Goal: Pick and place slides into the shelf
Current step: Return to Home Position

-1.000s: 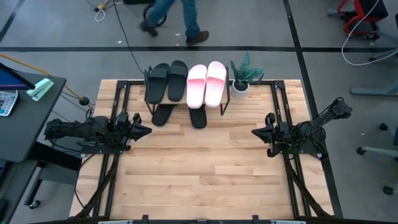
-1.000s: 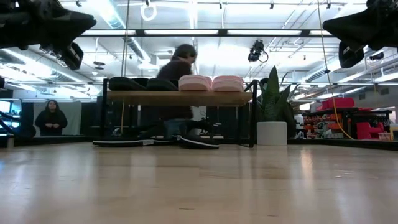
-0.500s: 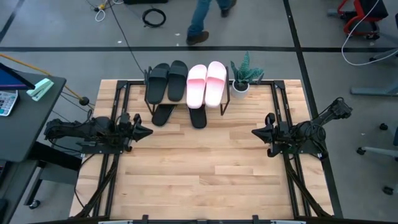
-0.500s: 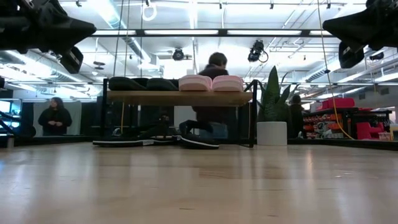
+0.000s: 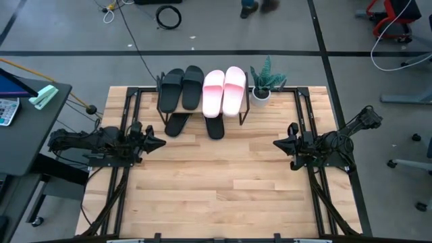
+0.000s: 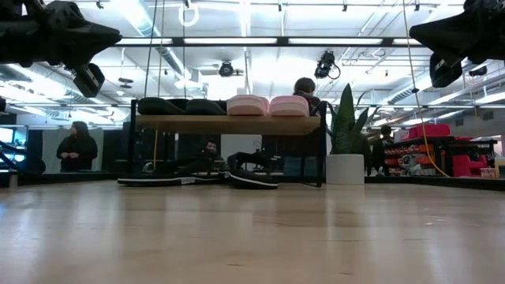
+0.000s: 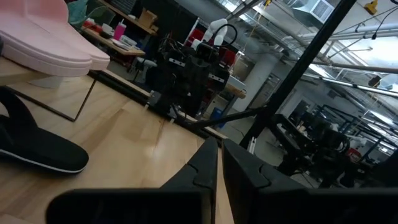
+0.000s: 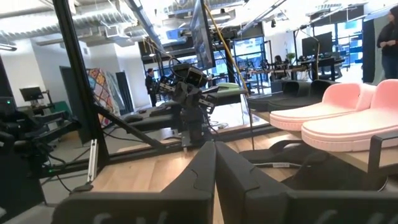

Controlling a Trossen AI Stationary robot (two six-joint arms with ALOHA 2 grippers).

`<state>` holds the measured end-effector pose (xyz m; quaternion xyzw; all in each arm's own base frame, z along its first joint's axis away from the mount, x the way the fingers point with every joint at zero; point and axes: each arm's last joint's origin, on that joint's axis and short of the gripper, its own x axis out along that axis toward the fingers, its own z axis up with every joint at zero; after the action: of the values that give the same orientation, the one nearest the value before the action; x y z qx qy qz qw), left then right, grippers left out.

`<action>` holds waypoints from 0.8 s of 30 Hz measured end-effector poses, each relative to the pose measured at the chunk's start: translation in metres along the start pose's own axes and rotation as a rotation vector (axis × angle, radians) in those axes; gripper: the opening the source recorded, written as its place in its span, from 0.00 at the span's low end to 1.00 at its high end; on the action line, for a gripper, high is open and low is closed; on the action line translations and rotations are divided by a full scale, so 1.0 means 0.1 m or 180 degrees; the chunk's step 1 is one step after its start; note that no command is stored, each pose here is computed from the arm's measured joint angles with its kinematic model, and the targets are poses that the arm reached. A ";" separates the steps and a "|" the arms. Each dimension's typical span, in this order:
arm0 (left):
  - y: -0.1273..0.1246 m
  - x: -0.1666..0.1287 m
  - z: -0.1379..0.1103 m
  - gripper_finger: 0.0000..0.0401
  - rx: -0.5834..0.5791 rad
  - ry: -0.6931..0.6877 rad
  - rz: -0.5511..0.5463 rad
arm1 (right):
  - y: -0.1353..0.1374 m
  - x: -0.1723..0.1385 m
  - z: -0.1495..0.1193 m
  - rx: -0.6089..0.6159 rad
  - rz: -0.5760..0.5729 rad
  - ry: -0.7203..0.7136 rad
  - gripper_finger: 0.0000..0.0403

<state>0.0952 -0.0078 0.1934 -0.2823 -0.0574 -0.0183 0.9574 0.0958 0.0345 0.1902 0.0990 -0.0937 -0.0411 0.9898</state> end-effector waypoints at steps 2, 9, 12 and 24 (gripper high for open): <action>0.00 0.00 0.00 0.06 -0.0001 0.0000 0.0000 | 0.00 0.00 0.00 0.0000 0.0000 0.0000 0.04; 0.00 0.00 0.00 0.07 0.0009 0.0000 0.0000 | 0.00 0.00 0.00 0.0001 0.0000 0.0000 0.04; 0.00 0.00 0.00 0.09 0.0008 0.0000 0.0000 | 0.00 0.00 0.00 0.0001 0.0000 0.0001 0.04; 0.00 0.00 0.00 0.07 0.0006 0.0001 0.0001 | 0.00 0.00 0.00 0.0001 0.0000 0.0001 0.04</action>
<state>0.0952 -0.0078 0.1934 -0.2814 -0.0572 -0.0182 0.9577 0.0959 0.0345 0.1901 0.0991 -0.0936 -0.0411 0.9898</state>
